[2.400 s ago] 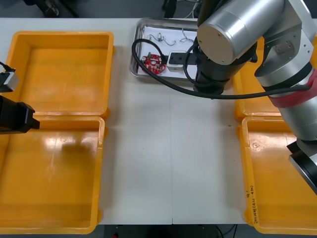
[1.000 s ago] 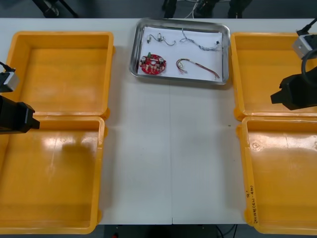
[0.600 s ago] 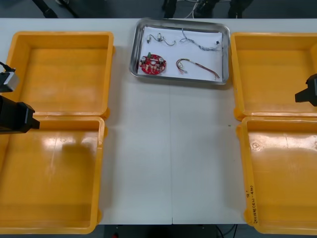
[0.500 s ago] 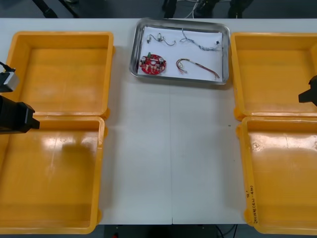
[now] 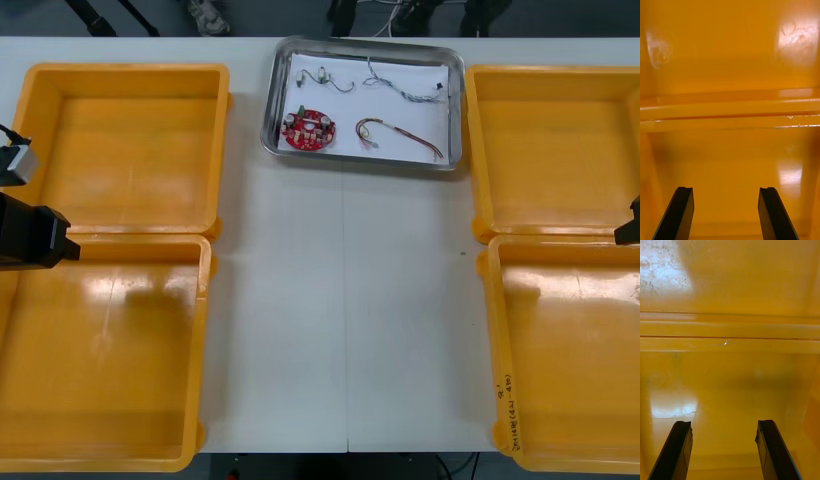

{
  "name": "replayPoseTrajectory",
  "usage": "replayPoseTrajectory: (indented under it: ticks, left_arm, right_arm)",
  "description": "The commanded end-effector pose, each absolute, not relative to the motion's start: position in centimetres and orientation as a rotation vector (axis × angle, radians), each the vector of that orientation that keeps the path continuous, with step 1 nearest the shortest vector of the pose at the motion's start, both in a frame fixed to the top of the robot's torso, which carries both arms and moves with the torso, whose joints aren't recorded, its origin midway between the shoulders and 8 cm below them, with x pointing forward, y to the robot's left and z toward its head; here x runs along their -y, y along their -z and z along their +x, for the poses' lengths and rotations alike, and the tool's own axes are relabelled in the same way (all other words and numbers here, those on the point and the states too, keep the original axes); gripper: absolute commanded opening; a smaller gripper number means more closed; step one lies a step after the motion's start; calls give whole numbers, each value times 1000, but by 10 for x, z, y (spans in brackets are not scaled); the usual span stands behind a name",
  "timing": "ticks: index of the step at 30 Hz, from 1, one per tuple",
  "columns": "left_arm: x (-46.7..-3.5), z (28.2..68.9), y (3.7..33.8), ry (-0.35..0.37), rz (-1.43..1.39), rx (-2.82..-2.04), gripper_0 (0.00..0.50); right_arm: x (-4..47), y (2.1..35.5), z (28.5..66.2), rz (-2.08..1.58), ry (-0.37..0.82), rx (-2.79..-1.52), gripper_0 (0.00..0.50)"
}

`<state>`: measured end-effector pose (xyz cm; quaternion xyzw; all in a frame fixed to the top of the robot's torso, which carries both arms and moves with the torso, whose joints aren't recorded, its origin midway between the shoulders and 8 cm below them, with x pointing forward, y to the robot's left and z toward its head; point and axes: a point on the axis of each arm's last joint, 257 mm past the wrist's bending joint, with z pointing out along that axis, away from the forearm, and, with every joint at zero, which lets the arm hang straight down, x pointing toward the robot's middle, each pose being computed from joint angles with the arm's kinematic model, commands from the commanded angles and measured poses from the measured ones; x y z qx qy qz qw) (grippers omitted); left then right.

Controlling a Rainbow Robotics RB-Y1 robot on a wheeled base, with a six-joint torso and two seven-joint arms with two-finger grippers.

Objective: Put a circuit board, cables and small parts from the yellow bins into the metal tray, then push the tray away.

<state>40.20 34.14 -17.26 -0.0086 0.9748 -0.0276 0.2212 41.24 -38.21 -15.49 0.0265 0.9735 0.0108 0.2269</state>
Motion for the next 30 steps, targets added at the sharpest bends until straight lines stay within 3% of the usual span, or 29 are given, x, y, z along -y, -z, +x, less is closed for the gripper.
replayPoseTrajectory:
  ticks: [1, 9, 30]
  left_arm:
    - [-350, 400, 161, 20, 98, -2667, 500]
    - [-350, 400, 161, 20, 98, -2667, 500]
    - [-350, 400, 161, 20, 98, -2667, 500]
  right_arm:
    - [411, 163, 395, 91, 43, -2717, 500]
    - [421, 181, 382, 99, 58, -2765, 500]
    - [432, 185, 384, 81, 107, -2751, 500]
